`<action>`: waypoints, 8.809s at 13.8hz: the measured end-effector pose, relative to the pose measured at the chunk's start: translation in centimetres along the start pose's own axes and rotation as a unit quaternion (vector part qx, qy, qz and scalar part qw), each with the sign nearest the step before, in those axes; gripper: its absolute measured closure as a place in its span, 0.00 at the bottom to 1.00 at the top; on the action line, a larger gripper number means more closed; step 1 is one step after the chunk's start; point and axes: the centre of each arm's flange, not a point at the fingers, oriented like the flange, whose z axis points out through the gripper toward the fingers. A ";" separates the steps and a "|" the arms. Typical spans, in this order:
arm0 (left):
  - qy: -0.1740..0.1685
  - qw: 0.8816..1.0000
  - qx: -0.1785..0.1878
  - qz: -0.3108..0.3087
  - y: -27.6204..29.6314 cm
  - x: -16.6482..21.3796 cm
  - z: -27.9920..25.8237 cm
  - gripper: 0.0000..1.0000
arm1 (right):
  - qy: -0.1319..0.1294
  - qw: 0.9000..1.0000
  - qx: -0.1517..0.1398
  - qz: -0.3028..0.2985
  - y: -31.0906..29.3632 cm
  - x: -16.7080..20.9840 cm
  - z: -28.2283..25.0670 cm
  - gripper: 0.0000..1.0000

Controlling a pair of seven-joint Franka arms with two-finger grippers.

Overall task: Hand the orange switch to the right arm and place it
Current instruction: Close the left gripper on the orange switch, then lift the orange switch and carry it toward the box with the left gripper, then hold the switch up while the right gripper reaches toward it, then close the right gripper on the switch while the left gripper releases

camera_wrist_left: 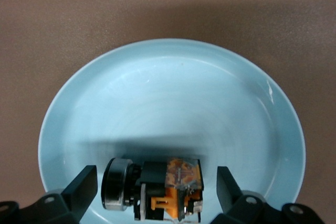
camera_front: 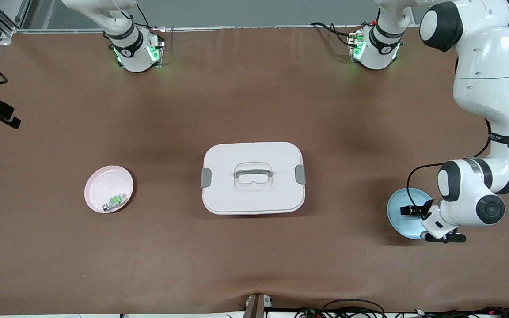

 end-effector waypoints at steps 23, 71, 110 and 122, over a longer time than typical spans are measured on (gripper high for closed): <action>-0.008 1.000 -0.001 0.022 0.1 -0.4 0.8 0.00 | 0.001 1.000 -0.001 0.001 0.1 -0.4 -1.2 0.00; -0.306 0.710 -0.342 -0.534 46.7 -21.4 -37.6 0.27 | -0.050 0.971 0.224 -0.066 -12.2 -1.7 0.0 0.00; -0.306 0.711 -0.367 -0.515 55.4 -25.7 -35.4 0.27 | -0.004 0.952 0.289 0.096 -31.1 -14.5 5.3 0.00; -0.305 0.712 -0.367 -0.515 55.4 -25.8 -35.3 0.27 | 0.000 0.952 0.289 0.097 -33.1 -14.1 7.5 0.00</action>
